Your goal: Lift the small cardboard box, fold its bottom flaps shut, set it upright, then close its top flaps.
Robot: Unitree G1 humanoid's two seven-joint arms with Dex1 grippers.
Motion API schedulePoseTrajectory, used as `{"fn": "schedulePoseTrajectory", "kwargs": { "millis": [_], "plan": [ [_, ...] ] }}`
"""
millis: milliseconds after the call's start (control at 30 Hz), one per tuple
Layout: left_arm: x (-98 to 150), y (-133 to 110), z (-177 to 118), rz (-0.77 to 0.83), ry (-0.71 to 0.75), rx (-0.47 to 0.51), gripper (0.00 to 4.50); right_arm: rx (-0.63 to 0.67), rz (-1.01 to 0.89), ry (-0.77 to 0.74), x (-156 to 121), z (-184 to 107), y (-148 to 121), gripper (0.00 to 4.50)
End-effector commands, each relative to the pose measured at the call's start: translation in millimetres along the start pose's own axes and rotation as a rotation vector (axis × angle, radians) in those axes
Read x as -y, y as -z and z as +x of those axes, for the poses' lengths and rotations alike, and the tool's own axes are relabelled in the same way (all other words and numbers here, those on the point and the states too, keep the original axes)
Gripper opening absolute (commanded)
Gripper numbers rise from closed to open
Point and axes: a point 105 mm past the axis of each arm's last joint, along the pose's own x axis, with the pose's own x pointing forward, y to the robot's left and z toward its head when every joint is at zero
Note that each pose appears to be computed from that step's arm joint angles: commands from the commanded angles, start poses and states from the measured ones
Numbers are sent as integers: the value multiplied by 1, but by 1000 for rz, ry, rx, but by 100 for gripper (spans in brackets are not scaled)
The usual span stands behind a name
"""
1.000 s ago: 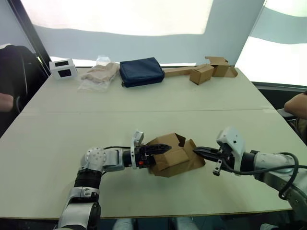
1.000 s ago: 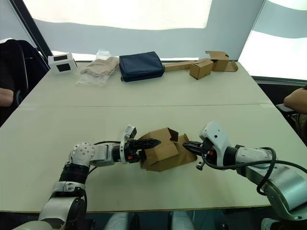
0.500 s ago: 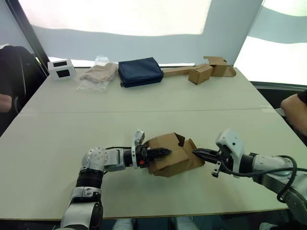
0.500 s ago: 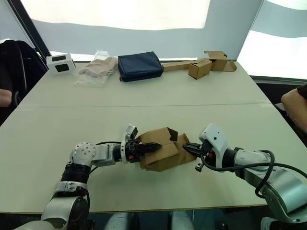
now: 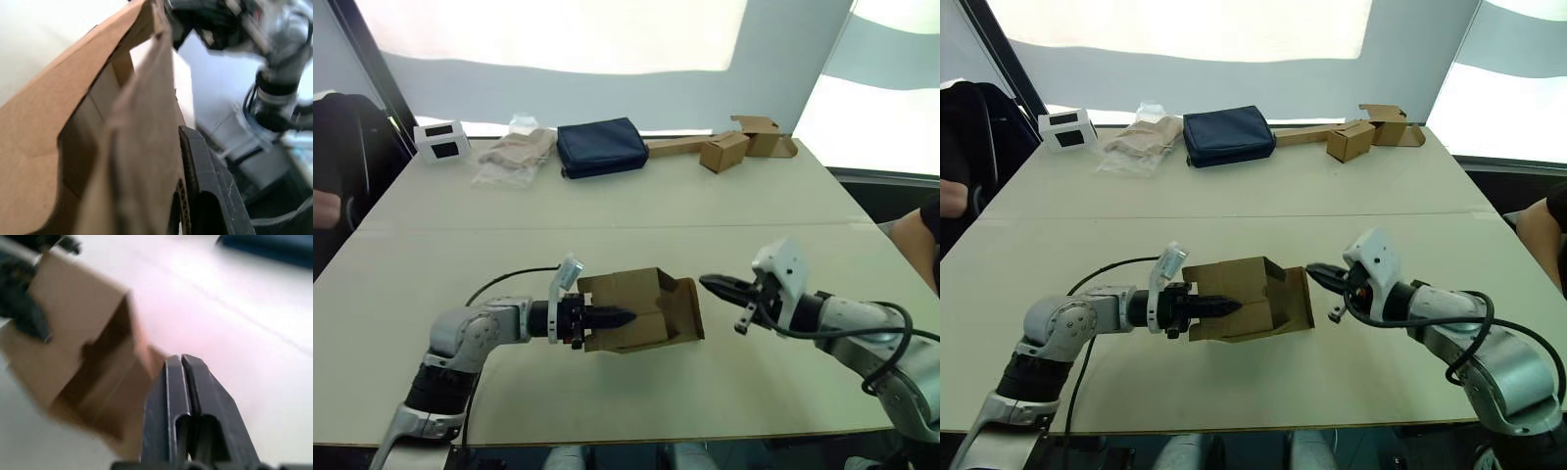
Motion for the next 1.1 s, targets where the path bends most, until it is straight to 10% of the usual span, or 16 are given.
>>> {"fn": "schedulePoseTrajectory", "kwargs": {
  "millis": [33, 1100],
  "plan": [
    [-2, -19, -6, 174, 8, -3, 13, 52, -19, -3, -3, 15, -10, 0],
    [11, -38, 3, 186, 120, -5, 13, 95, -62, -92, -38, 45, -16, 0]
  ]
}}
